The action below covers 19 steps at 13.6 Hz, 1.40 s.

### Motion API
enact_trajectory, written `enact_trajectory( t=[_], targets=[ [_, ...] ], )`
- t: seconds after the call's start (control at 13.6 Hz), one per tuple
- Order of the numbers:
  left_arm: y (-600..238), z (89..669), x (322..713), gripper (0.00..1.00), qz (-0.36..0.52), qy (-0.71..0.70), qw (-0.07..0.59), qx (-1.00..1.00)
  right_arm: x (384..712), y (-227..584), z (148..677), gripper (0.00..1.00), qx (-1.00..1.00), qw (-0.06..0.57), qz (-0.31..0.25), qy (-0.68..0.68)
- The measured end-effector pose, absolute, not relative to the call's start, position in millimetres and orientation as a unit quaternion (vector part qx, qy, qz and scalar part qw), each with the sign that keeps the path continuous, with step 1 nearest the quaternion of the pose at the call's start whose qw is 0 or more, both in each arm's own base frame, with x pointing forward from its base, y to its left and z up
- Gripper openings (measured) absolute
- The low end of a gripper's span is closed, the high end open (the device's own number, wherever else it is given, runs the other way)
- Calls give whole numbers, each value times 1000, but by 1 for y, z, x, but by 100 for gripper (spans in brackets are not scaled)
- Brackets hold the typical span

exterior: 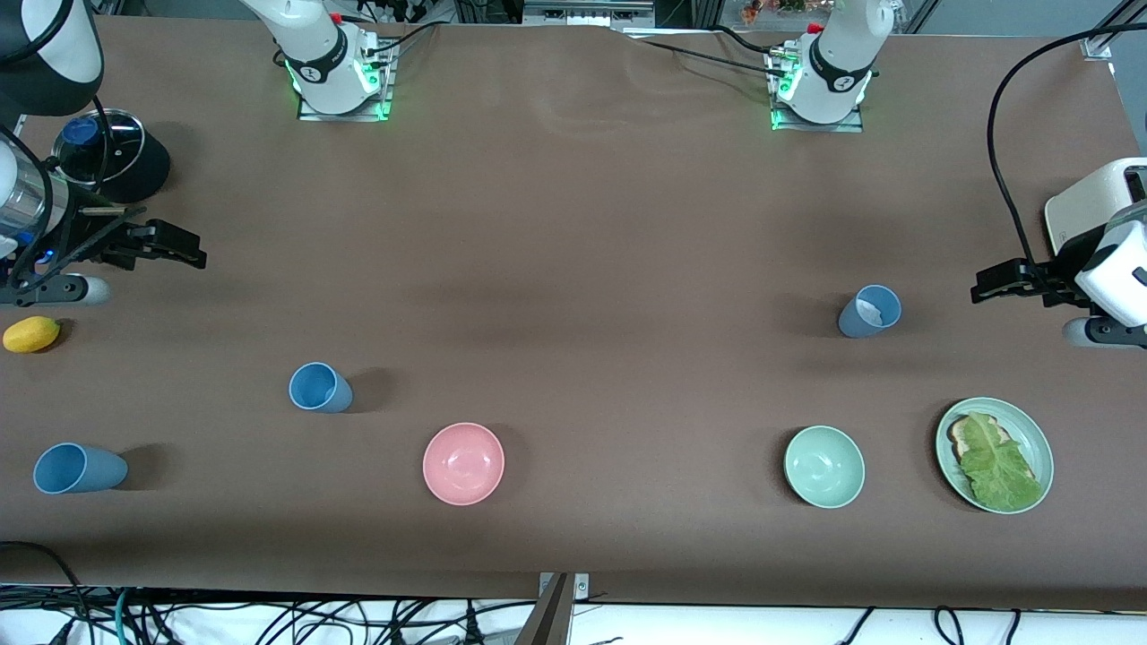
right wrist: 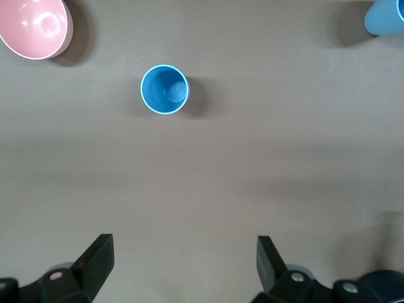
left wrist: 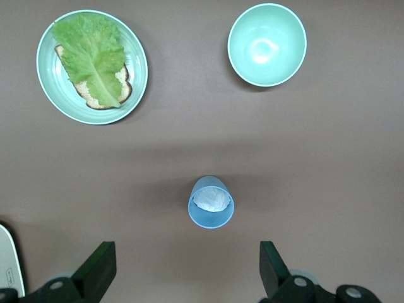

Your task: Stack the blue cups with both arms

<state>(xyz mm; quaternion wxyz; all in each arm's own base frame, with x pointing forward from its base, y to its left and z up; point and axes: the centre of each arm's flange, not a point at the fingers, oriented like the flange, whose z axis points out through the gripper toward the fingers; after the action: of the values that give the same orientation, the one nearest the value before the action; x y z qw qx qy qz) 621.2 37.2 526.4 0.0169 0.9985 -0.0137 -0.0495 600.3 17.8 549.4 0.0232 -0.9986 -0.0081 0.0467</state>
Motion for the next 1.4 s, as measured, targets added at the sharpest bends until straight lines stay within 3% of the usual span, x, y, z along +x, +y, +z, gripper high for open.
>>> enact_trajectory(
  t=[1.4],
  targets=[
    [29, 532, 619, 100, -51, -21, 18, 998, 601, 17, 549, 100, -999, 23, 46, -8]
  ],
)
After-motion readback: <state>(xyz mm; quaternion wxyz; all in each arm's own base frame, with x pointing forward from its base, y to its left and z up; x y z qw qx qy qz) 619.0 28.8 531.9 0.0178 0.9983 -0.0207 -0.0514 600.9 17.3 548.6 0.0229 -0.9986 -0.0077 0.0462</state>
